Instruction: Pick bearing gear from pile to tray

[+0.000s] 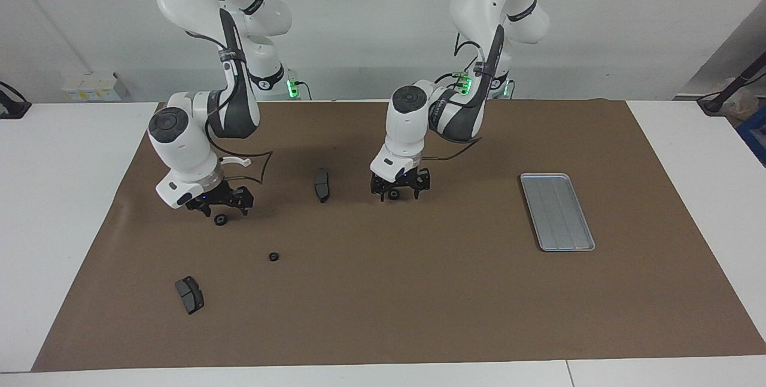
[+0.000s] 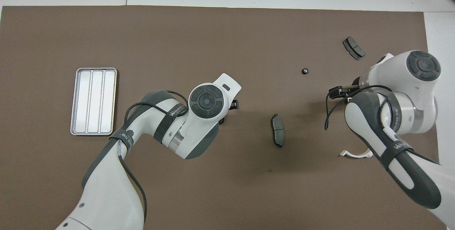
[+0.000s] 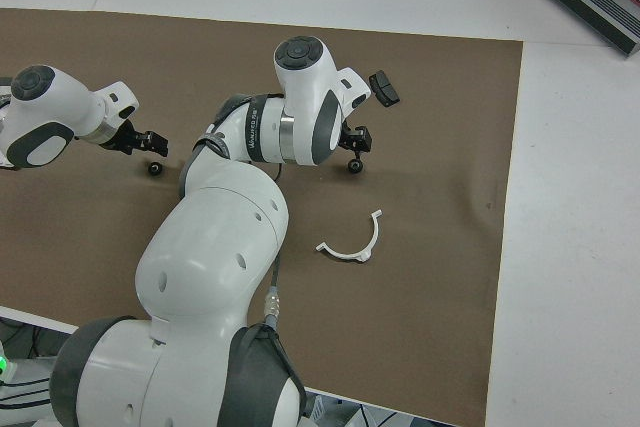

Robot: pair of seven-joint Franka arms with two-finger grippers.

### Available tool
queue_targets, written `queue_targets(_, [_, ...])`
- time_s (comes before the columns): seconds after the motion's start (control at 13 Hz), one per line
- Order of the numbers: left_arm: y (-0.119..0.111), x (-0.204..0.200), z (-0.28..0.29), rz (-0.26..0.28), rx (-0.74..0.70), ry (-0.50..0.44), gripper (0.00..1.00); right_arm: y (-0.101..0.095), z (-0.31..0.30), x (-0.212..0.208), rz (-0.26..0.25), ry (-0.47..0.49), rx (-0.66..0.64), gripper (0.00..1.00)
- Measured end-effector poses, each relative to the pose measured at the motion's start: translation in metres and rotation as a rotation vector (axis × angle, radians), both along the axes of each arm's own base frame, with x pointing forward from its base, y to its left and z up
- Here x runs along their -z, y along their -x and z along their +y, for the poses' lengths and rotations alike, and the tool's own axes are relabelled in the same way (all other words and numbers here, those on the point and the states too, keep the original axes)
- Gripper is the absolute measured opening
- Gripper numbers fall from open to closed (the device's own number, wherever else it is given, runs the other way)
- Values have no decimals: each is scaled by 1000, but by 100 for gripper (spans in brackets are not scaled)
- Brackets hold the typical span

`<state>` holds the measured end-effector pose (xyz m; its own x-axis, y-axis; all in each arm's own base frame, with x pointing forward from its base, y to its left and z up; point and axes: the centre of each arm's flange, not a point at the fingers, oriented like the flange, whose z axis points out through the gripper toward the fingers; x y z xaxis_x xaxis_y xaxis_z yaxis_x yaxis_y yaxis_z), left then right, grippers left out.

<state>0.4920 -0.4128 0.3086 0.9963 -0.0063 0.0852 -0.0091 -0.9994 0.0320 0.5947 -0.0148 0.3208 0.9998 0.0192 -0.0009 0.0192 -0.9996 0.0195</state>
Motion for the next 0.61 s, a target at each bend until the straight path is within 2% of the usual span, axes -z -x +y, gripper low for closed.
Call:
queue_targets(0.23, [12,5,-6,6,19,-6,96,-1,-22,17,6,-3,-3,95])
queue_targets(0.38, [14,7,-5,9,21,-8,83,0,-27,23,9,-4,1,93])
queue_targets(0.46, [15,8,-4,10,21,-9,82,1,-26,27,6,-5,-1,92])
queue_targets(0.54, [16,9,-3,5,22,-4,78,4,-24,31,5,-6,-3,85])
queue_targets(0.61, [18,10,-3,-2,24,3,77,7,-24,36,7,-7,-4,84])
